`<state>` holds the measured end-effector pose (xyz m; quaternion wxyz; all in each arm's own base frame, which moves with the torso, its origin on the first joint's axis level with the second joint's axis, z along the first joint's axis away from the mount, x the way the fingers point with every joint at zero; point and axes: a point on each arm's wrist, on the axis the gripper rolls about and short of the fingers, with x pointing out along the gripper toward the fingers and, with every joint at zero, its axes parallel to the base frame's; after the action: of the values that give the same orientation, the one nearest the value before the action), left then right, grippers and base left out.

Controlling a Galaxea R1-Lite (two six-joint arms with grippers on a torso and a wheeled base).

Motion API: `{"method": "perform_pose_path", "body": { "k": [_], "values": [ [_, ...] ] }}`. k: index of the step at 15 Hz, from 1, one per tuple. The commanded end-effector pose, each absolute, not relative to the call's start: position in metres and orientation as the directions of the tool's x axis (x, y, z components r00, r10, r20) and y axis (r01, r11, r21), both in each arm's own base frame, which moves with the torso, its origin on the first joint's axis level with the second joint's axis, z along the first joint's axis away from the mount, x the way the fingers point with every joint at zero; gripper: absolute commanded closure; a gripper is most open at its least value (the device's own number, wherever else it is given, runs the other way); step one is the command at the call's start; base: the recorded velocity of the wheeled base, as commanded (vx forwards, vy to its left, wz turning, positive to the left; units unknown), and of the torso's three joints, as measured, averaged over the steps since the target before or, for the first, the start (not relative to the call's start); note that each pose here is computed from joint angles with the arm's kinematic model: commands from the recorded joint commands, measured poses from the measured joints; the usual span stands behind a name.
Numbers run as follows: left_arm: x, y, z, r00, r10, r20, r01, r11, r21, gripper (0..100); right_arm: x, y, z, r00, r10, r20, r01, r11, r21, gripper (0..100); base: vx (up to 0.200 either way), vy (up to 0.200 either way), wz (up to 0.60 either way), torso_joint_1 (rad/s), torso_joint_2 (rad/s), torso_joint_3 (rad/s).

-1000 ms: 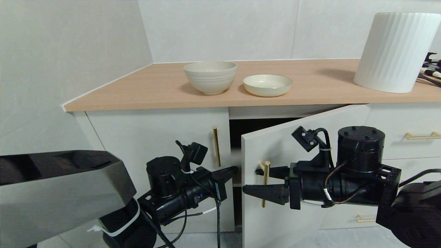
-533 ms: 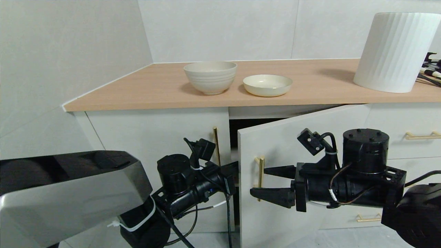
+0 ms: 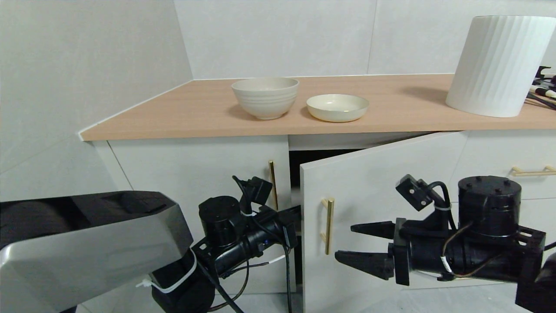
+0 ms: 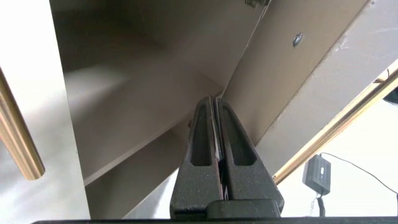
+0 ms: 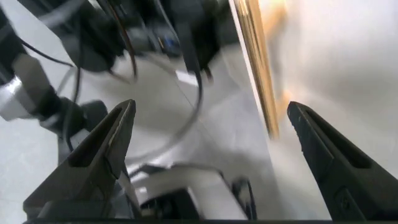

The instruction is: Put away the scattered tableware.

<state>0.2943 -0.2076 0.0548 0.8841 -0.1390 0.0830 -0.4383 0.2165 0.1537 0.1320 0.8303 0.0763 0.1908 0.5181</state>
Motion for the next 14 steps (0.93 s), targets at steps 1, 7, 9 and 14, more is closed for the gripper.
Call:
{"method": "perform_pose_path", "body": {
  "k": [1,7,9,14],
  "values": [
    [0.292,-0.207,0.059,0.599,-0.800,-0.019,0.756,0.574,-0.314,100,0.189,0.137,0.132,0.425,0.868,-0.259,-0.810,0.492,0.319,0,0.000,0.000,0.00,0.000,0.00,0.000],
    [0.304,-0.216,0.088,0.597,-0.801,-0.042,0.752,0.578,-0.317,100,0.143,0.141,0.122,0.443,0.818,-0.368,-0.779,0.554,0.294,0,0.000,0.000,0.00,0.000,0.00,0.000],
    [0.303,-0.222,0.078,0.578,-0.814,-0.065,0.762,0.566,-0.313,100,0.136,0.136,0.113,0.428,0.811,-0.398,-0.764,0.560,0.320,0,0.000,0.000,0.00,0.000,0.00,0.000],
    [0.298,-0.226,0.073,0.563,-0.823,-0.079,0.784,0.562,-0.265,100,0.133,0.133,0.112,0.423,0.811,-0.403,-0.762,0.560,0.325,0,0.000,0.000,0.00,0.000,0.00,0.000]
  ]
}}
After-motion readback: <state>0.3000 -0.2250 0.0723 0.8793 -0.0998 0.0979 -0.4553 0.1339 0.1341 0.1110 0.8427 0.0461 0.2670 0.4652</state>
